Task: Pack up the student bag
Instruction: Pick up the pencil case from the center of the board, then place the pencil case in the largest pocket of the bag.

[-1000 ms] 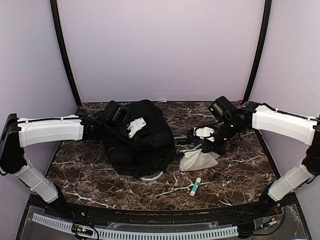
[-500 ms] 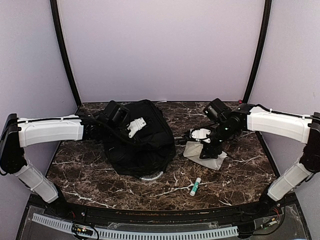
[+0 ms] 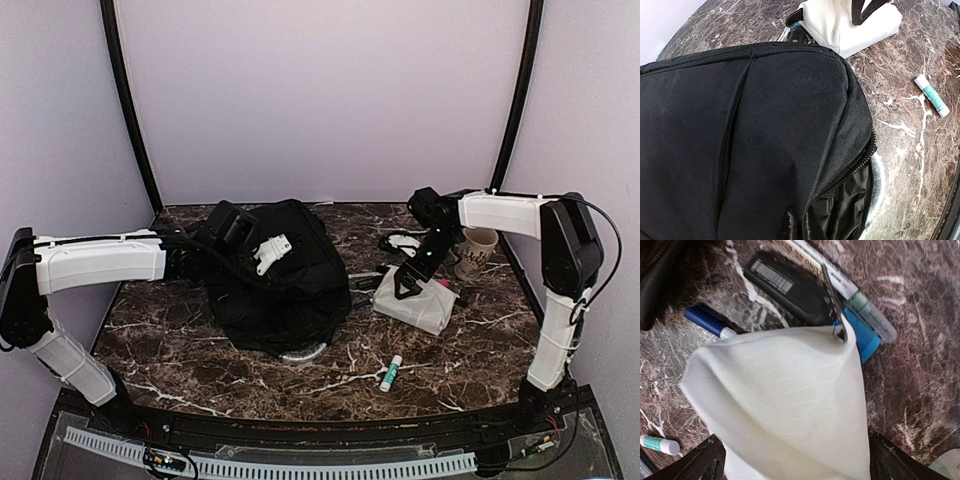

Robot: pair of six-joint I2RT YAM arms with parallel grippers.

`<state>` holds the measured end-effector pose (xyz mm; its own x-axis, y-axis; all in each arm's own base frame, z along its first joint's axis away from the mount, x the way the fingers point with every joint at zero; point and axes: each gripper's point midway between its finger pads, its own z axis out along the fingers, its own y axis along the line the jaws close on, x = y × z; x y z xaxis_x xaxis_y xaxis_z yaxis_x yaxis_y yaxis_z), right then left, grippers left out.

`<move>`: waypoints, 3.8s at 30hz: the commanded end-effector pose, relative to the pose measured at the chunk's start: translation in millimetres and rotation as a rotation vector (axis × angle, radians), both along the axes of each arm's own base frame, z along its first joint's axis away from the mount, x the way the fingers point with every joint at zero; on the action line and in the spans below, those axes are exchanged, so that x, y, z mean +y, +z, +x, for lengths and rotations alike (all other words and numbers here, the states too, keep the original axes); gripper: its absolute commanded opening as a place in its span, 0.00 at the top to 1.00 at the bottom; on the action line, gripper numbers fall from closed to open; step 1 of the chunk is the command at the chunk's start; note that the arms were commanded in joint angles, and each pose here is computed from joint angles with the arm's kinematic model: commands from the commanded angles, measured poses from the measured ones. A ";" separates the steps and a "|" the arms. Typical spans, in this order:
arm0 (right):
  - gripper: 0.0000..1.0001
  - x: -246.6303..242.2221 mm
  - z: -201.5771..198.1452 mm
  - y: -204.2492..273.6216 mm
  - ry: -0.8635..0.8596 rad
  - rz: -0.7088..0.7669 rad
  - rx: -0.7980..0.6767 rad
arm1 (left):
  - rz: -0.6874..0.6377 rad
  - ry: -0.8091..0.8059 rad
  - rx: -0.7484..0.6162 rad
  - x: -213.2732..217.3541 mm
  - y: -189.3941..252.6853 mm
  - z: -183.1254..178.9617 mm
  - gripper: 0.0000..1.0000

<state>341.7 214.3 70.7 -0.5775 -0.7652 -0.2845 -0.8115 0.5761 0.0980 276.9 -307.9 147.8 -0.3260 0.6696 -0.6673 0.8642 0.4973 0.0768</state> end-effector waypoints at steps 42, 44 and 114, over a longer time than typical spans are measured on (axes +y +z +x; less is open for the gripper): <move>1.00 118.1 -144.9 138.5 0.555 0.168 -0.378 | -0.229 0.032 0.000 -21.6 93.4 1.4 1.00; 1.00 137.8 -147.9 151.2 0.611 0.152 -0.483 | -0.244 0.030 -0.002 -23.9 104.9 2.2 1.00; 0.21 249.7 -120.8 47.1 0.808 0.015 -1.119 | -0.229 0.033 0.011 -12.7 123.3 24.6 1.00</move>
<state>280.6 468.7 147.5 0.5272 -0.8184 -0.2287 -0.3640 0.0257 -0.9311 277.3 -335.7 253.5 -0.3977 0.5425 -0.7399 0.8739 0.4695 -0.1255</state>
